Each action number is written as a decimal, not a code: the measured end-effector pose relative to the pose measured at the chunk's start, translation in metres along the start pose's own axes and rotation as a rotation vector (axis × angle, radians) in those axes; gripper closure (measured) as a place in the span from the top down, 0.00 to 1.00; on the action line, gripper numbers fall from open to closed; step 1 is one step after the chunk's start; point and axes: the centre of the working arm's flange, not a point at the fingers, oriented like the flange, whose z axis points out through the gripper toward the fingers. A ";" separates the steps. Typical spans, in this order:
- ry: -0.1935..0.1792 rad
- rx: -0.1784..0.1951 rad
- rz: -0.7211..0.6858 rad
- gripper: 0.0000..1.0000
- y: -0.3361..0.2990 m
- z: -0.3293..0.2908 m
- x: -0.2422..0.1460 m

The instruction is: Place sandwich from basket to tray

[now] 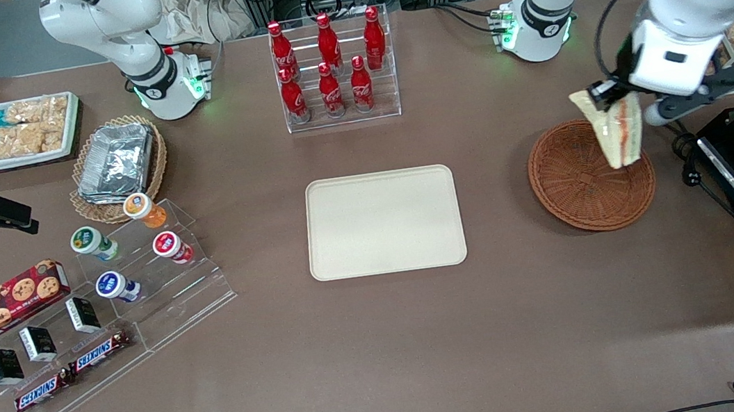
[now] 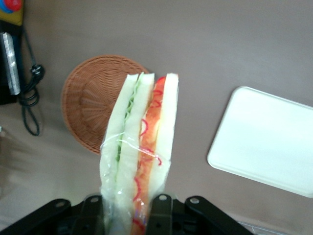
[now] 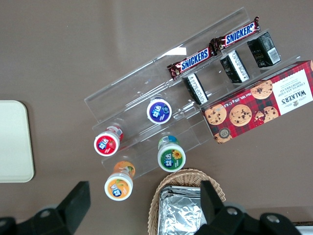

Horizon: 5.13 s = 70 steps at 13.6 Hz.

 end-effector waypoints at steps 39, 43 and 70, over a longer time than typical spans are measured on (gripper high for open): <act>0.162 -0.002 0.259 1.00 0.247 0.355 -0.042; 0.154 -0.056 0.142 1.00 0.247 0.281 -0.031; 0.072 -0.120 0.235 1.00 -0.105 -0.035 0.015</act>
